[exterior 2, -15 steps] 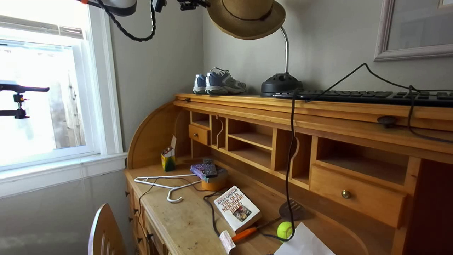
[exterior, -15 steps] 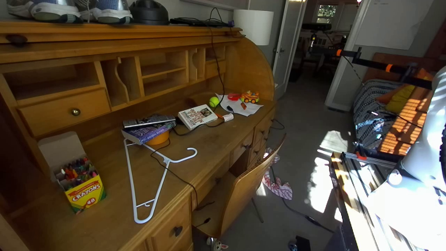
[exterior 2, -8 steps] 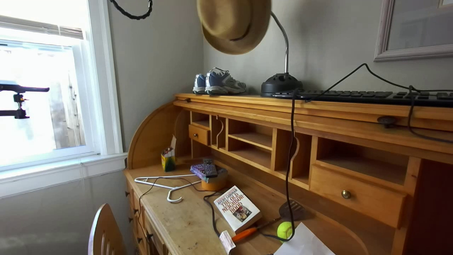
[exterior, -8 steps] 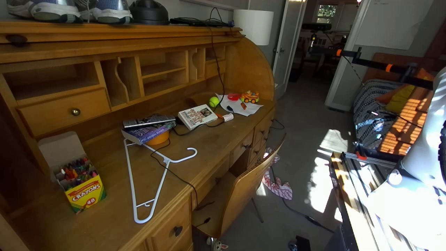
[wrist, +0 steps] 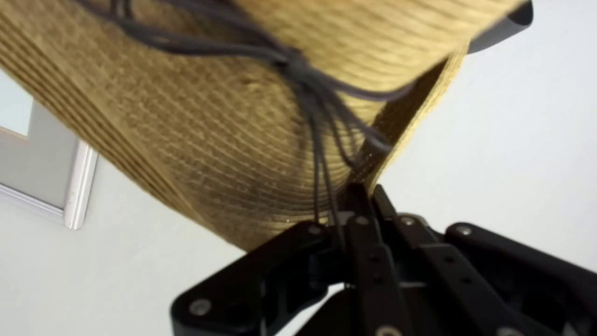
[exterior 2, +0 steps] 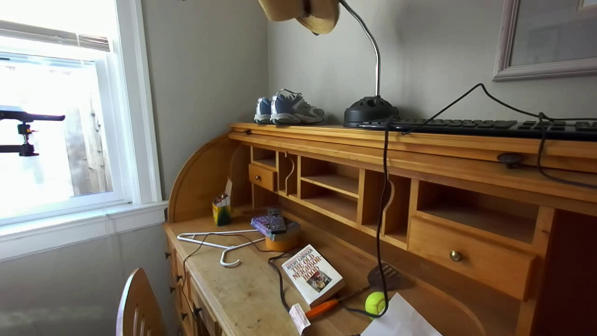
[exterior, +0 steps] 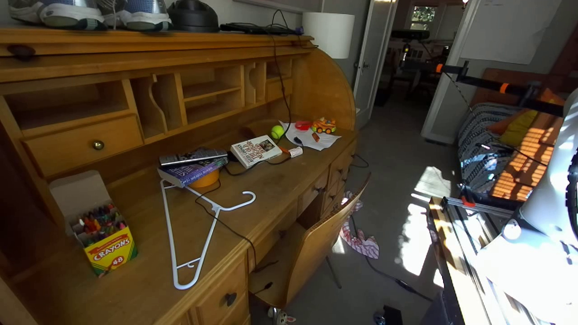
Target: Put the sun hat on the bottom half of the desk
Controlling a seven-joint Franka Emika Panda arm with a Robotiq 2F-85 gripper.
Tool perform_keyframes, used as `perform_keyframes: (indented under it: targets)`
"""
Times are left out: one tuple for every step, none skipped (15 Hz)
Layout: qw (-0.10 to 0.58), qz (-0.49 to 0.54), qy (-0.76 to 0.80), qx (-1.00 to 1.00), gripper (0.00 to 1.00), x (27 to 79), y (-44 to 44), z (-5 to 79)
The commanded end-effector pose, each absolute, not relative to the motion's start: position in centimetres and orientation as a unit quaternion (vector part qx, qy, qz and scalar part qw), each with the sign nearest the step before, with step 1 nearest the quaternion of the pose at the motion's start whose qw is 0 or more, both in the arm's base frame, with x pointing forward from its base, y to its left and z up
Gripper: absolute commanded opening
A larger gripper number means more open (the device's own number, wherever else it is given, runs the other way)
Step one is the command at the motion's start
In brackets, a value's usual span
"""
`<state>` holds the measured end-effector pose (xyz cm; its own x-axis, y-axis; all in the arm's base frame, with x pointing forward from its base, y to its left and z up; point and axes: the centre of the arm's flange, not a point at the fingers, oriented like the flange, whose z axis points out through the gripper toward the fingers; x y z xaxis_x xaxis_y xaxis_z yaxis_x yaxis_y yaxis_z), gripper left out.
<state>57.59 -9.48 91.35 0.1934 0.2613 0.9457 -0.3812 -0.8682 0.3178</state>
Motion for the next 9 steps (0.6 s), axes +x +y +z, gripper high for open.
perform_keyframes:
  targets:
    - [0.225, 0.616, -0.032, 0.754, 0.01, 55.9, -9.8, 89.0]
    - [0.217, 0.612, -0.029, 0.76, 0.01, 55.7, -9.9, 88.1]
    - [0.207, 0.605, -0.026, 0.769, 0.01, 55.5, -10.0, 87.3]
    - [0.193, 0.593, -0.024, 0.781, 0.01, 55.2, -10.2, 86.5]
    - [0.18, 0.585, -0.02, 0.791, 0.01, 55.0, -10.4, 85.7]
    - [0.174, 0.575, -0.013, 0.799, 0.01, 54.5, -10.5, 84.9]
    - [0.169, 0.564, -0.007, 0.808, 0.01, 54.2, -10.7, 84.1]
    - [0.166, 0.555, 0.001, 0.815, 0.01, 53.6, -11.0, 83.4]
    - [0.165, 0.547, 0.007, 0.821, 0.01, 53.3, -11.2, 82.7]
